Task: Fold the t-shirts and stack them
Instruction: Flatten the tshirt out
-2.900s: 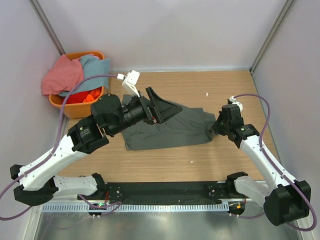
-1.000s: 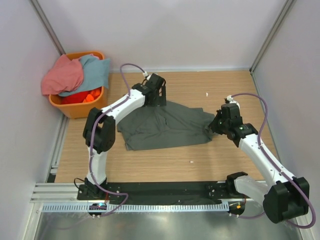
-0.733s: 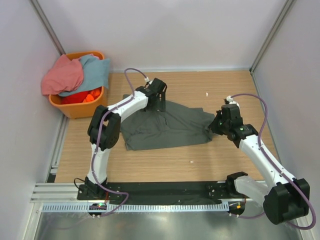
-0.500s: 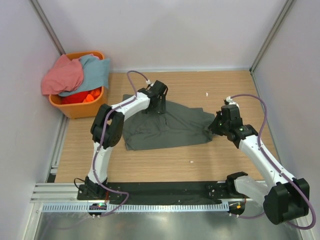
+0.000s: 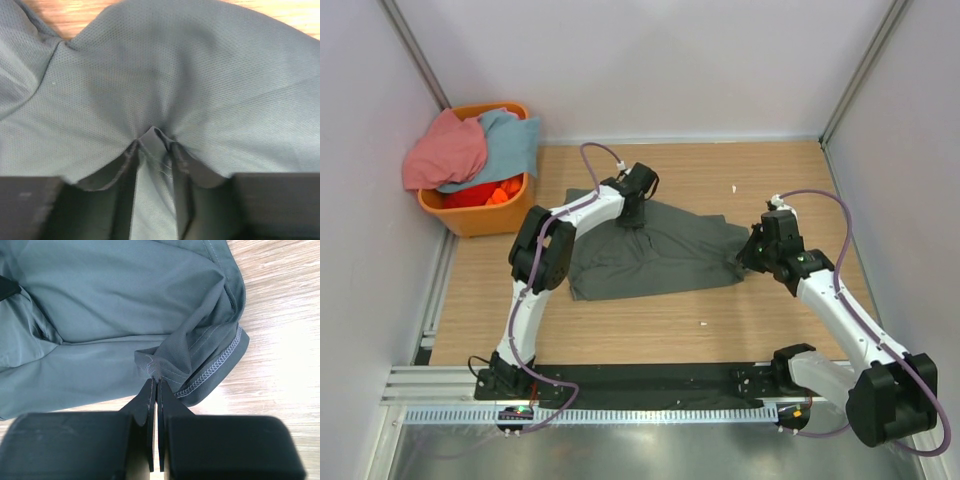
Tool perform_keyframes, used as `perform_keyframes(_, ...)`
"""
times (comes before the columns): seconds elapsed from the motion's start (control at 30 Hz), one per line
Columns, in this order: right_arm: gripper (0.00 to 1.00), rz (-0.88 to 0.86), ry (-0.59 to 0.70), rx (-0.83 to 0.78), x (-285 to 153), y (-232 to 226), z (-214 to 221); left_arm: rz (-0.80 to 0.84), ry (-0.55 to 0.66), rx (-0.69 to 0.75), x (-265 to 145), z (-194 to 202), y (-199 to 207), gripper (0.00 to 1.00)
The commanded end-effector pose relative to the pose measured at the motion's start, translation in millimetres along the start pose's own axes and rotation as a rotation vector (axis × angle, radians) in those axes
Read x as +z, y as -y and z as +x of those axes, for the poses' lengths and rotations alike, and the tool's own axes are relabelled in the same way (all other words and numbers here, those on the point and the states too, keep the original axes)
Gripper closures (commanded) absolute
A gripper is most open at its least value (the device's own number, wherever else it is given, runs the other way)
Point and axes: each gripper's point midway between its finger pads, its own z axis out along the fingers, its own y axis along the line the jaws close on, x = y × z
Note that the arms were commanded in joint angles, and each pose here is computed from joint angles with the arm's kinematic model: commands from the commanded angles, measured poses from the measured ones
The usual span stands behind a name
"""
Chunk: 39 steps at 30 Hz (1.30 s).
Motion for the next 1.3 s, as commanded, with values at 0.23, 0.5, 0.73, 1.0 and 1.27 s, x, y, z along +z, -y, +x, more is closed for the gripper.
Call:
perform_keyframes(0.23,0.99,0.004,0.012,-0.021,5,-1,-4,-0.053,0.055,0.004,-23,-13,-15,0.78)
perform_keyframes(0.5,0.99,0.018,0.036,-0.025,-1,-2,-14,-0.153,0.105,0.032,-58,-18,-39,0.65)
perform_keyframes(0.73,0.99,0.021,0.04,-0.025,-5,-1,-15,-0.134,0.082,0.043,-56,-8,-38,0.89)
perform_keyframes(1.0,0.99,0.027,0.045,-0.031,-8,0,-17,-0.103,0.081,0.045,-52,-7,-32,1.0)
perform_keyframes(1.27,0.99,0.042,0.132,-0.053,-34,-9,-54,-0.103,0.206,0.007,-137,-30,-57,1.0)
